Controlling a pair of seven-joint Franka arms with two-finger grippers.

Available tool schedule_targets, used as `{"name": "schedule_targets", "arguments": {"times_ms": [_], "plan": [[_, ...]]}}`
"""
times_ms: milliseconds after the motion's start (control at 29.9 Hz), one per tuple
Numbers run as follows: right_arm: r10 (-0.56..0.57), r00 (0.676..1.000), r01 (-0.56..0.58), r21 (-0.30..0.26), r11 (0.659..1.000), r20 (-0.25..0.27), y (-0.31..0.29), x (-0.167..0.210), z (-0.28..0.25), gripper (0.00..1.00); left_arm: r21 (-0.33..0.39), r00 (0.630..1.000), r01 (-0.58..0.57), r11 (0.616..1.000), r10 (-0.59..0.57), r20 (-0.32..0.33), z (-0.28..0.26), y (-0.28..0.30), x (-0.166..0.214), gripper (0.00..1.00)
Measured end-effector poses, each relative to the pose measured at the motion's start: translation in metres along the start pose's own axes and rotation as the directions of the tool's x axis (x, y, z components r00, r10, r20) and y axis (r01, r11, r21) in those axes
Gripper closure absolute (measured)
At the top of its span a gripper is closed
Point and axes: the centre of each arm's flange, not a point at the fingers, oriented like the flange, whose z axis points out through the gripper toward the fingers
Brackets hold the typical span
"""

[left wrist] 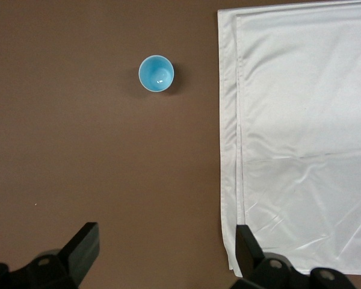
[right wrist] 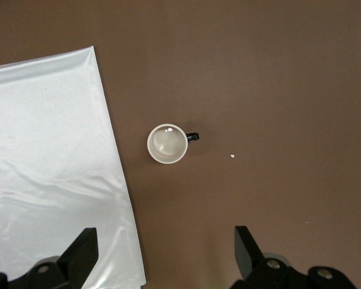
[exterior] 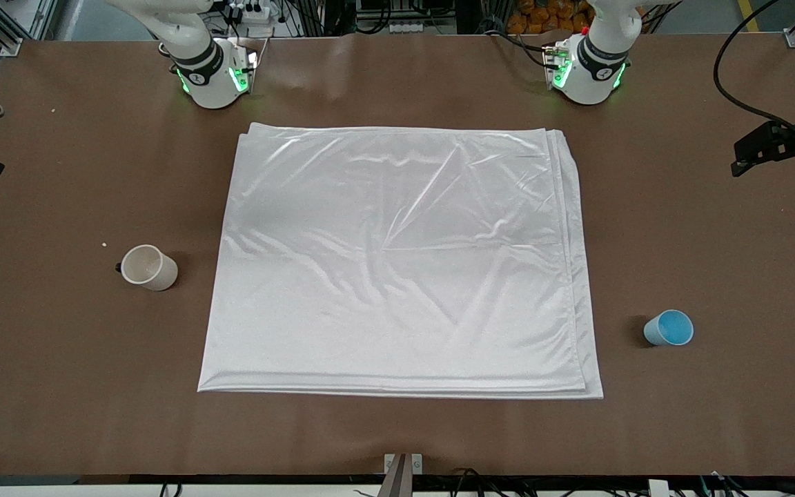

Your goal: Place blue cup into white mug on cloth

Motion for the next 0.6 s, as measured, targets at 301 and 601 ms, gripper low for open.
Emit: {"name": "schedule_targets", "arguments": {"times_ms": [301, 601], "plan": [[0.000, 1.000, 0.000, 0.000, 1.000, 0.003, 0.000, 0.000, 0.001, 0.00, 0.000, 1.000, 0.003, 1.000, -0.003, 0.002, -0.001, -0.001, -0.001, 0.00], [0.000, 1.000, 0.000, 0.000, 1.000, 0.000, 0.000, 0.003, 0.009, 0.00, -0.005, 0.999, 0.004, 1.000, -0.003, 0.038, 0.018, -0.003, 0.009, 0.00]]}}
